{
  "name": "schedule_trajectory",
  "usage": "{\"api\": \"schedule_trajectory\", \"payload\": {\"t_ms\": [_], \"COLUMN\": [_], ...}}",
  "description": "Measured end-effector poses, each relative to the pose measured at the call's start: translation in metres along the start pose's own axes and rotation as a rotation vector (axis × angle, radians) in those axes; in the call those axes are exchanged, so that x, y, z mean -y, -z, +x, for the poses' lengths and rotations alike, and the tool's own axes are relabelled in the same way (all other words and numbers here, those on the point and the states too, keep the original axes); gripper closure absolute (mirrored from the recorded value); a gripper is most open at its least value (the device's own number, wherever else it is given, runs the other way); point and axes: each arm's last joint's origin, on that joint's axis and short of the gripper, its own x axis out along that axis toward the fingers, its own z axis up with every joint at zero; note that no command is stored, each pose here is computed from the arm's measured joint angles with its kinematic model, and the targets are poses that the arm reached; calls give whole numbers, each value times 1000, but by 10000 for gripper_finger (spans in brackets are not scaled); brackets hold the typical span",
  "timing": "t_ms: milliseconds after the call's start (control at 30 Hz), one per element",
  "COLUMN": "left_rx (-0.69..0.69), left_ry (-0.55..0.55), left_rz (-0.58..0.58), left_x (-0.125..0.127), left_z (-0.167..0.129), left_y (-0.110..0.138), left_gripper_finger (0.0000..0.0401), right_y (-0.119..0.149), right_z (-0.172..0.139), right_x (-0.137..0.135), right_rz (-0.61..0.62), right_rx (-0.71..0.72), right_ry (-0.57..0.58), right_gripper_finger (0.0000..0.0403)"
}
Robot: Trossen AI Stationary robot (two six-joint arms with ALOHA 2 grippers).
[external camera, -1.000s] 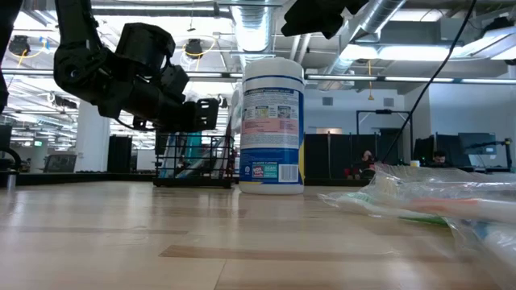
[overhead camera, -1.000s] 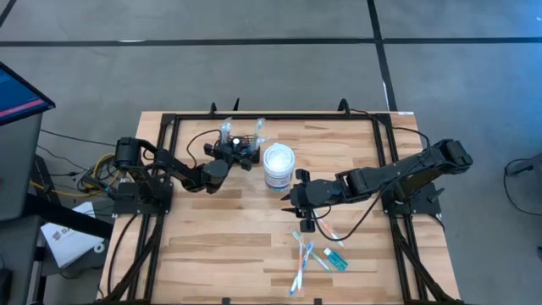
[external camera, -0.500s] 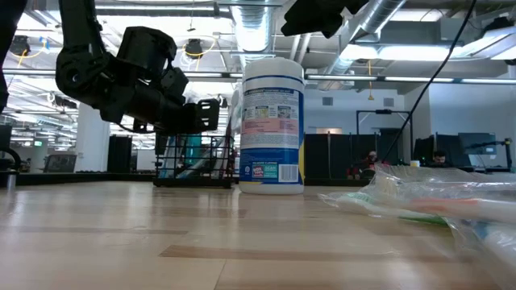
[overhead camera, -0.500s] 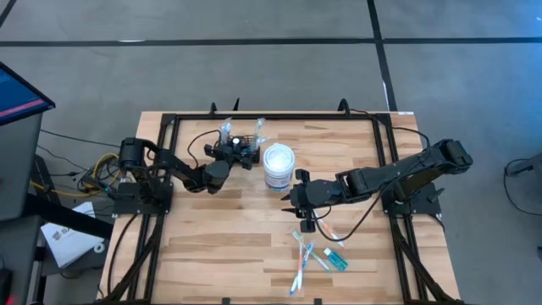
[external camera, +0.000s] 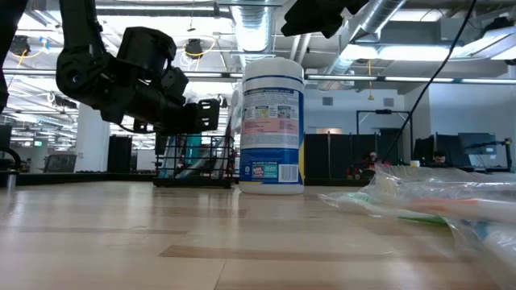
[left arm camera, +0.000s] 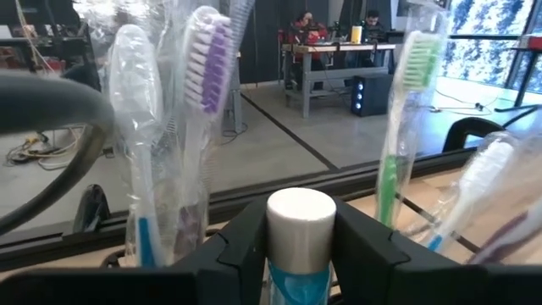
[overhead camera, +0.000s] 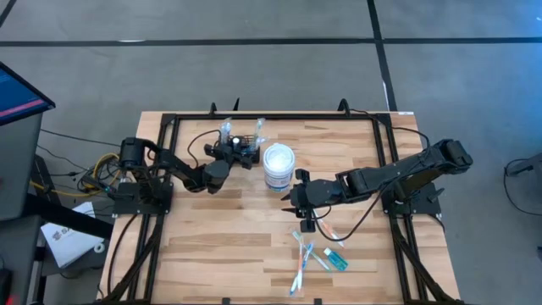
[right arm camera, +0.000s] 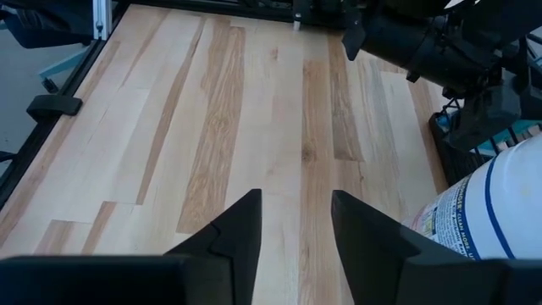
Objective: Pick & Place toothbrushing station
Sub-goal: Put the top blue mouthwash into the mesh organizer
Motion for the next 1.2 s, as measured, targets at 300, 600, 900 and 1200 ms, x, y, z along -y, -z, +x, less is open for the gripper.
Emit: {"api": "schedule_trajectory", "payload": {"t_ms": [300,600,900,1200], "left_rx": [-2,-7,-11,-9], "left_ry": [-3,4,13,13], "left_rz": [15,12,40,36], "left_x": [0,0,0,0], "left_z": [0,-1,-1,-1], "left_y": [1,2,2,2], "left_gripper_finger": [298,301,280,289], "right_y": [0,0,0,2], "right_z": [0,0,0,0], "right_x": [0,0,0,0], "right_rz": [0,0,-1,-5], "right_rx": [0,0,-3,-25], "right_ry": [0,0,0,2], "right_gripper_finger": [266,266,268,268]}}
